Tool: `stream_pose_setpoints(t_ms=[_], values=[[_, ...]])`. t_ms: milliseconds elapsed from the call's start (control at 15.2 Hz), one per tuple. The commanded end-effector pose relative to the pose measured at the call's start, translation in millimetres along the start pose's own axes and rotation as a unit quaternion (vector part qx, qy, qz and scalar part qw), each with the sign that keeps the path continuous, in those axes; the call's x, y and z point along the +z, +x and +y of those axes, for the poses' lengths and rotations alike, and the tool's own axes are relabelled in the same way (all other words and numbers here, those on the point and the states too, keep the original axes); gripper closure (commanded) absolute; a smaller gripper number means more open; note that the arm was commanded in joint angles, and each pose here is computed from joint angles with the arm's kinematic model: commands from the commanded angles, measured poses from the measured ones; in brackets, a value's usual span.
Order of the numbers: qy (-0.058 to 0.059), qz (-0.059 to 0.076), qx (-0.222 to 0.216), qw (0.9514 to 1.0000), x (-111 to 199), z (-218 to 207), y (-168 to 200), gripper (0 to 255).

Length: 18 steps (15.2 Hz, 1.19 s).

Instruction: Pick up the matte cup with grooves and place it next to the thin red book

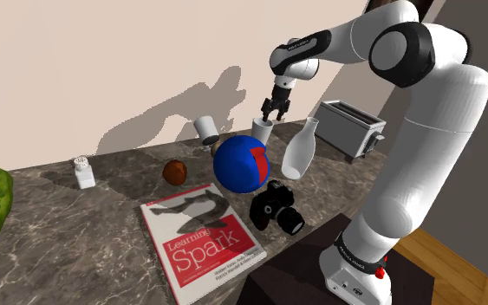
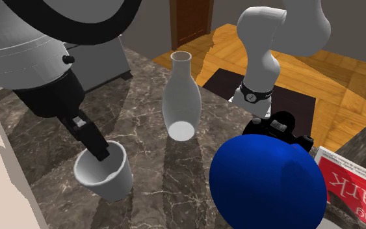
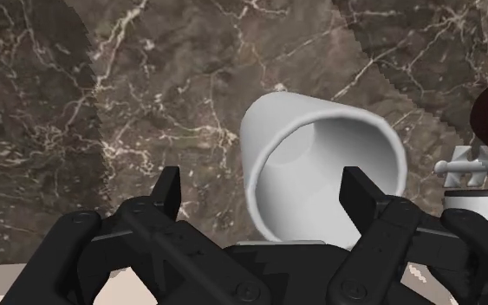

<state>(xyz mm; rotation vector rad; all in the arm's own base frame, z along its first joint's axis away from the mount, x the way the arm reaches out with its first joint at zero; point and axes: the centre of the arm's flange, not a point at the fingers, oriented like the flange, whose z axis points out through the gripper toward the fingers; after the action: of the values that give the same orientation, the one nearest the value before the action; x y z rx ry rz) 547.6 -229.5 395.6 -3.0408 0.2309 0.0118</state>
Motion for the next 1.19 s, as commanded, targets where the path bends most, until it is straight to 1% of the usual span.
stream_pose_setpoints(t_ms=[0, 396, 858, 924, 1122], values=[[0.001, 0.0, 0.0, 1.0, 11.0, 3.7, 5.1, 0], [0.001, 0.0, 0.0, 1.0, 40.5, 3.7, 5.0, 0], [0.001, -0.001, 0.0, 1.0, 40.4, 3.7, 5.0, 0], [0.001, -0.001, 0.0, 1.0, 40.4, 3.7, 5.0, 255], [0.001, -0.001, 0.0, 1.0, 40.4, 3.7, 5.0, 255]])
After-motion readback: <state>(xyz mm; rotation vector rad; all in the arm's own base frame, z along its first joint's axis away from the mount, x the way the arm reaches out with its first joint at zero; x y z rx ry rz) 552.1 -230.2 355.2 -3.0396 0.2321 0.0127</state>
